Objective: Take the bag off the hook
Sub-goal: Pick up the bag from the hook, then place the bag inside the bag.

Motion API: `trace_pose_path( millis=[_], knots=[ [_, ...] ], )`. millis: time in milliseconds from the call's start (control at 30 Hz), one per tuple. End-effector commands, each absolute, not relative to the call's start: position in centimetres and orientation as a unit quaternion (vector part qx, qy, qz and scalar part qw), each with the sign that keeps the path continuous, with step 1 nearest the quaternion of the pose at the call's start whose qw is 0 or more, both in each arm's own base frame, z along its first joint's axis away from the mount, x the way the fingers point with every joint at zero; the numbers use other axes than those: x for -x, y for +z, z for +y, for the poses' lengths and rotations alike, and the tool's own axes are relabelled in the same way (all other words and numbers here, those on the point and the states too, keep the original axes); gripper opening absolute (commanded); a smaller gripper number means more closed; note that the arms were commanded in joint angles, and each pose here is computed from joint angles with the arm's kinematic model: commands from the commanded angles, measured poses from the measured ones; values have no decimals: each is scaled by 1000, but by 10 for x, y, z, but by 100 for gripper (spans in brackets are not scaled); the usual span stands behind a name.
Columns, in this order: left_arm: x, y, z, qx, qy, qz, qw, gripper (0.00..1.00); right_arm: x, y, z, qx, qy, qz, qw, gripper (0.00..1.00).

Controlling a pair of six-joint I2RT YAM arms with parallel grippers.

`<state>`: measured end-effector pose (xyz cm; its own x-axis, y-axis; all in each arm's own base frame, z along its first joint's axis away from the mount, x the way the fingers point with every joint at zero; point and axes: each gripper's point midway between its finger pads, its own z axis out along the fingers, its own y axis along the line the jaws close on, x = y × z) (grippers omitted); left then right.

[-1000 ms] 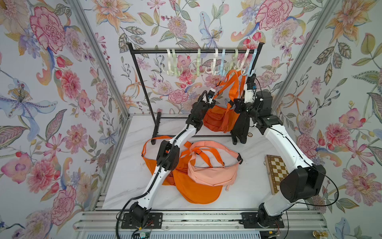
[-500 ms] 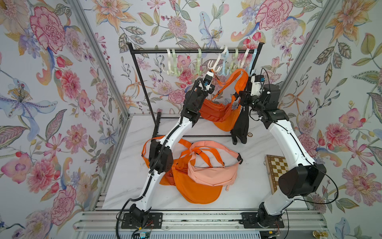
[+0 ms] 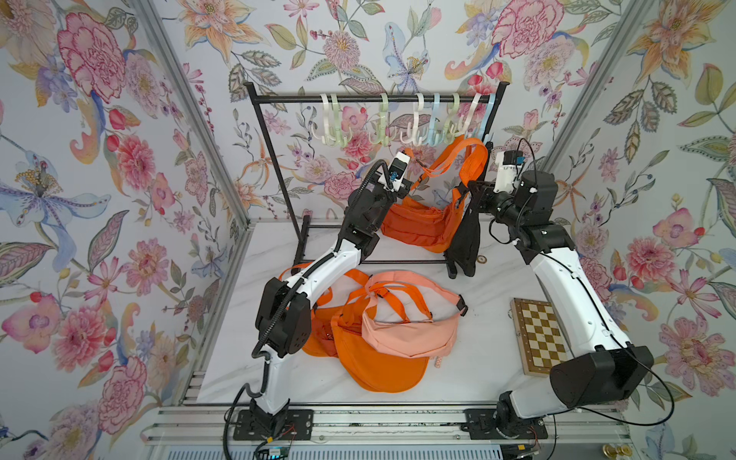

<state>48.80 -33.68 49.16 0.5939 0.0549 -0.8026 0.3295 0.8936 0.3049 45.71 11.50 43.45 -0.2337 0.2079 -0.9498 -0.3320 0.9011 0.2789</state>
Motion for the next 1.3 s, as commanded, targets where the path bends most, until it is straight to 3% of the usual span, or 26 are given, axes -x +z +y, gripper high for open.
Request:
trace_pose_path(
  millis=[0,300,767,1033,1267],
  knots=[
    [-455,521,-315,-184,-80,412,889,0,-443,446,122,44,234,740,629,0],
    [-388,522,-305,-207,-70,424,879,0,-391,470,134,70,251,730,632,0],
    [-289,497,-280,-215,-133,490,834,0,-298,449,131,76,270,750,599,0],
    [-304,416,-289,-213,-143,571,780,0,-316,358,121,41,240,814,527,0],
    [-341,340,-294,-206,-124,632,737,0,-344,281,121,16,234,846,479,0]
  ],
)
